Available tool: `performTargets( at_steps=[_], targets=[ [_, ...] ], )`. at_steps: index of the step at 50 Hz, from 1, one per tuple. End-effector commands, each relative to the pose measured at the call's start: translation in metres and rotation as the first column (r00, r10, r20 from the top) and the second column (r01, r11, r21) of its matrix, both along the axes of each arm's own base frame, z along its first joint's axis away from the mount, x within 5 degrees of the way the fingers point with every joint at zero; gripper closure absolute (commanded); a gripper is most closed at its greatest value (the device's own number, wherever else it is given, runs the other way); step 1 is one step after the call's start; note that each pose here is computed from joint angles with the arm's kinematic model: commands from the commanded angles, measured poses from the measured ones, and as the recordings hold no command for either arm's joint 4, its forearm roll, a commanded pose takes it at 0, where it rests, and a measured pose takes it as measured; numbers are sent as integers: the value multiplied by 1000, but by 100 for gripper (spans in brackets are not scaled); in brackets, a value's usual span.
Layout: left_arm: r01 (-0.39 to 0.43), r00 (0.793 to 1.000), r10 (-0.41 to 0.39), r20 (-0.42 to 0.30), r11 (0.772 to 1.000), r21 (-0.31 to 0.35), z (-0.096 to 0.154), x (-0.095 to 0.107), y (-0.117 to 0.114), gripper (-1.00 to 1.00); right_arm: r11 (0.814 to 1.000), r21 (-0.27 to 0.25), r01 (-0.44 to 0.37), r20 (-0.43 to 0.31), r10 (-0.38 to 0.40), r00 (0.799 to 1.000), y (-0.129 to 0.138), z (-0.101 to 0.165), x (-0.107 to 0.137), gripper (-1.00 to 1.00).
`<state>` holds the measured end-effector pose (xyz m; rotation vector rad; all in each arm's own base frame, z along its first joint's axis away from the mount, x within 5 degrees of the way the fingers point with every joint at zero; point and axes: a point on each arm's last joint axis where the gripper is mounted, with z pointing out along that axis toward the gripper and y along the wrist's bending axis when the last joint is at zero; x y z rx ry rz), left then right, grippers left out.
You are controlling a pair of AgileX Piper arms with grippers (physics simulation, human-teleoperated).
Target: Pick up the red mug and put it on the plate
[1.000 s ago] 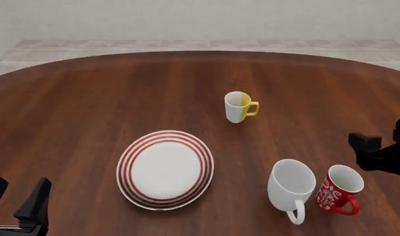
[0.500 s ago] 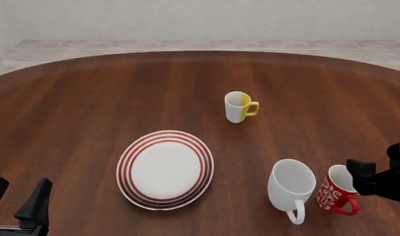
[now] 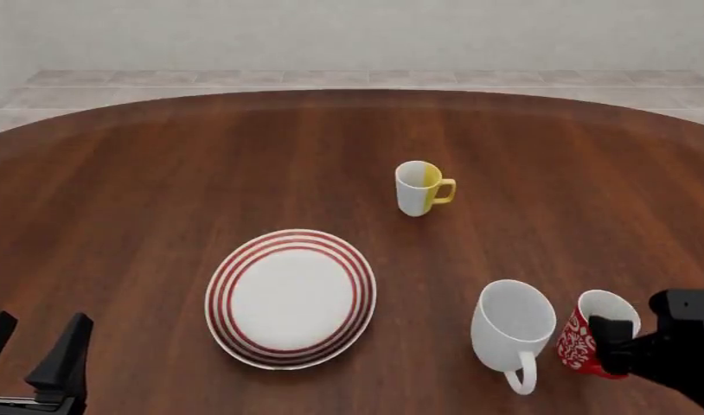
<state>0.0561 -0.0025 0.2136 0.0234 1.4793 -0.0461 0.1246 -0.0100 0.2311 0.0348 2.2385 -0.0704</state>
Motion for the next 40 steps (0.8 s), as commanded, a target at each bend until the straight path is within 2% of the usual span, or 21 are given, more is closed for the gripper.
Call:
performTargets(
  at_steps=[1,11,17,39,40],
  targets=[
    [-1,1000,1,2,1000,-2,0,0,0,-100,999,15,39,-7,-39,999,-3,-12,-2,-100],
    [3,1000,-3,3,1000,-2,0,0,0,-100,997,15,70,-15,-70,997,-7,-21,-3,-100],
    [0,1000,1,5,1000,-3,0,0,0,-100,998,14,61,-34,-60,998,-7,-32,3,-100],
    [-1,1000,1,3,1000,-11,0,0,0,-100,997,41,65,-96,-61,994,-5,-61,10,-100],
    [-1,1000,1,3,1000,-12,0,0,0,-100,996,54,74,-103,-68,992,-5,-64,9,-100]
  ],
)
